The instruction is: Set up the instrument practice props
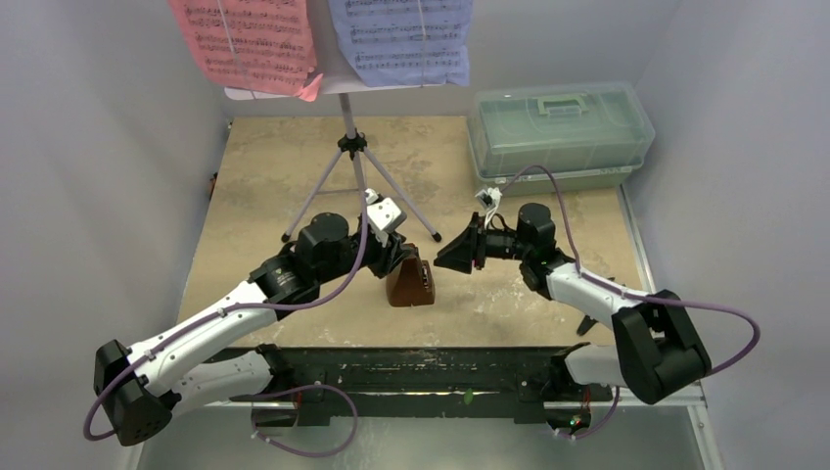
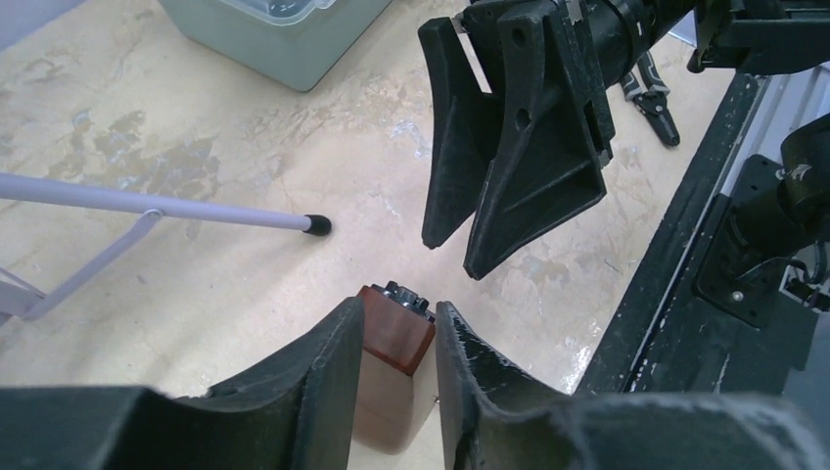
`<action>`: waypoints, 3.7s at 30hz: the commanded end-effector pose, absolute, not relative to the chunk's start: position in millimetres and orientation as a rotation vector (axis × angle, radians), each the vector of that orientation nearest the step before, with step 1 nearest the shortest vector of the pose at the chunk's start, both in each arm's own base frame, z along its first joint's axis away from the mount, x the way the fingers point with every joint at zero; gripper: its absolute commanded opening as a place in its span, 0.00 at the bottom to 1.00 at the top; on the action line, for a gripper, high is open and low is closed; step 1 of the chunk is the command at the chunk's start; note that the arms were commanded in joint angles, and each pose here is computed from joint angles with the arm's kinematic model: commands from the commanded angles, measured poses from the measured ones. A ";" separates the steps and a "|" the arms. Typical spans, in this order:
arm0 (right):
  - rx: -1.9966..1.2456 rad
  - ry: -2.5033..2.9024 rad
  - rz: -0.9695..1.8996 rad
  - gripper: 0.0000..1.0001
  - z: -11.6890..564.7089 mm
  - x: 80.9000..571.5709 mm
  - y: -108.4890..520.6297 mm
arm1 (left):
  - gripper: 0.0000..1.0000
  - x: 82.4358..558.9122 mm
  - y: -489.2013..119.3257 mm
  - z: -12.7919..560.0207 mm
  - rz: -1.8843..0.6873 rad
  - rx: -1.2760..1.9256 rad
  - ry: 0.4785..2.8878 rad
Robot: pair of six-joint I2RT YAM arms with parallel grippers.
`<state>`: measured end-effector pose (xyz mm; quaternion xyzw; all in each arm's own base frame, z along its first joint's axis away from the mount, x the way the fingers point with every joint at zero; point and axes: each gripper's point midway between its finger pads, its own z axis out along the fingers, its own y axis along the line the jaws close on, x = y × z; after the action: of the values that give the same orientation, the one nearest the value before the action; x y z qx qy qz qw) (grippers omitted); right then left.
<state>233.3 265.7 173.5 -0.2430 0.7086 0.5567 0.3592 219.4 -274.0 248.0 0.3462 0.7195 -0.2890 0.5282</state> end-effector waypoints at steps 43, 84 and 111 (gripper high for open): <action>-0.827 1.743 1.605 0.02 196.3 244.0 312.9 | 0.12 203.2 -277.1 199.3 -0.703 0.991 1.788; -0.483 1.924 1.155 0.53 162.0 273.7 284.7 | 0.68 231.8 -244.7 241.8 -0.580 0.641 1.827; -0.629 1.920 1.231 0.51 129.5 201.0 334.4 | 0.72 217.8 -204.9 245.3 -0.553 0.294 2.057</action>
<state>188.0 337.7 89.4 -0.2637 0.7928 0.4473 0.3191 225.1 -215.4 215.7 0.1743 0.8458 -0.1988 0.4633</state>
